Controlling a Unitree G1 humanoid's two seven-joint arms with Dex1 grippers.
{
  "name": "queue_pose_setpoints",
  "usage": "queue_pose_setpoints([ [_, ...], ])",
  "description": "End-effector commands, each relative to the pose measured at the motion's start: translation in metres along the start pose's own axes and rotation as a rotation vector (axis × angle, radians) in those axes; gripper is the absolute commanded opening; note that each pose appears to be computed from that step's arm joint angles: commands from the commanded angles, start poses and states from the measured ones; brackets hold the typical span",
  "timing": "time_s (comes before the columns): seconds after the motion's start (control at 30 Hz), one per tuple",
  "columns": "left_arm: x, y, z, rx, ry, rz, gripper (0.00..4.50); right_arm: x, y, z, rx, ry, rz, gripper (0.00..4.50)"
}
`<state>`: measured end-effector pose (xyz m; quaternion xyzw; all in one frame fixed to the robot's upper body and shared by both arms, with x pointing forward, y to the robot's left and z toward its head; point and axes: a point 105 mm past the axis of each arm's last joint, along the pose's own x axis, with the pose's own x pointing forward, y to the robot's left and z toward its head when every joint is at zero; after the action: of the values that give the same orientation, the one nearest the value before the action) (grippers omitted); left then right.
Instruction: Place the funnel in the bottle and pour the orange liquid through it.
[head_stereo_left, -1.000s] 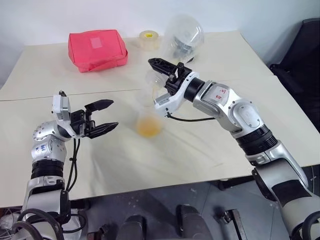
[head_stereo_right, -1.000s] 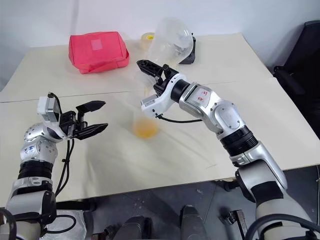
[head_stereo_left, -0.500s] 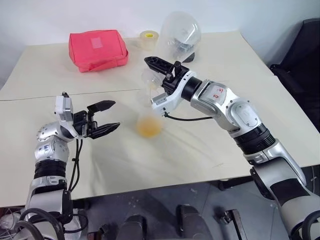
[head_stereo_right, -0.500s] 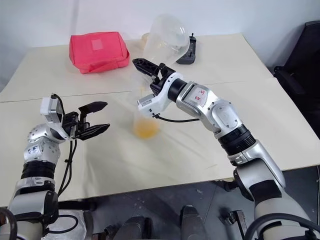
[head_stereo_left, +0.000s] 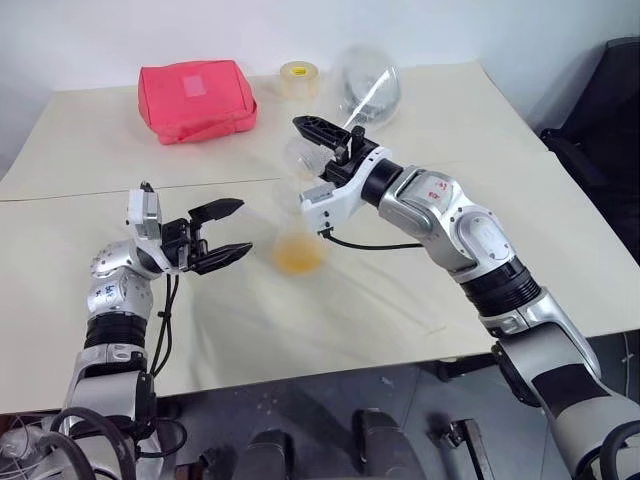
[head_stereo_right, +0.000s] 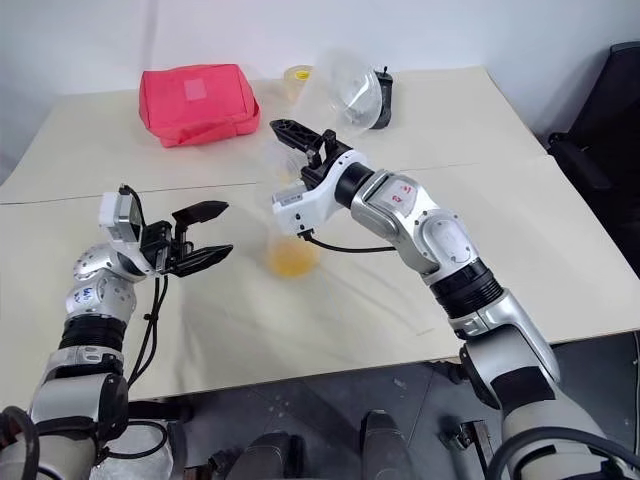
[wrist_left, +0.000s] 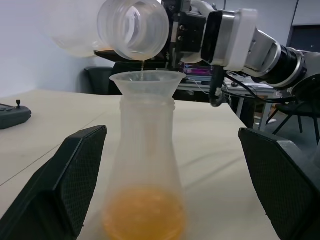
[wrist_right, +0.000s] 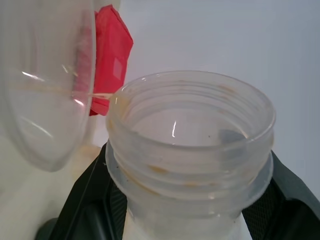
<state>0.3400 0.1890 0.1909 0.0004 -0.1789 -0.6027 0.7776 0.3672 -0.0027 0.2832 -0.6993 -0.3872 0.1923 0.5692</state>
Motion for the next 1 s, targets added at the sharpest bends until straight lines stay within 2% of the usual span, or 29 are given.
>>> queue_pose_setpoints([
  [0.03,0.004,-0.004,0.008,0.047,-0.007,-0.087,4.50,-0.003,-0.029,-0.001,0.170,0.026,-0.115,2.46],
  [0.2,0.005,-0.004,0.008,0.043,-0.006,-0.096,4.50,-0.012,-0.036,-0.011,0.438,0.089,-0.147,2.46],
  [0.33,0.005,-0.003,0.010,0.041,-0.002,-0.105,4.50,-0.023,-0.047,-0.022,0.788,0.118,-0.200,2.46],
  [0.53,0.005,-0.002,0.012,0.039,0.002,-0.107,4.50,-0.055,-0.039,-0.074,1.339,0.298,-0.257,2.46],
  [0.63,0.003,-0.001,0.011,0.035,0.014,-0.102,4.50,-0.075,-0.032,-0.096,1.500,0.349,-0.318,2.46],
  [0.8,0.002,0.003,0.013,0.043,0.027,-0.074,4.50,-0.103,-0.008,-0.129,1.652,0.444,-0.424,2.46],
  [1.0,0.002,0.006,0.010,0.061,0.059,-0.041,4.50,-0.117,0.030,-0.129,1.636,0.534,-0.367,2.46],
])
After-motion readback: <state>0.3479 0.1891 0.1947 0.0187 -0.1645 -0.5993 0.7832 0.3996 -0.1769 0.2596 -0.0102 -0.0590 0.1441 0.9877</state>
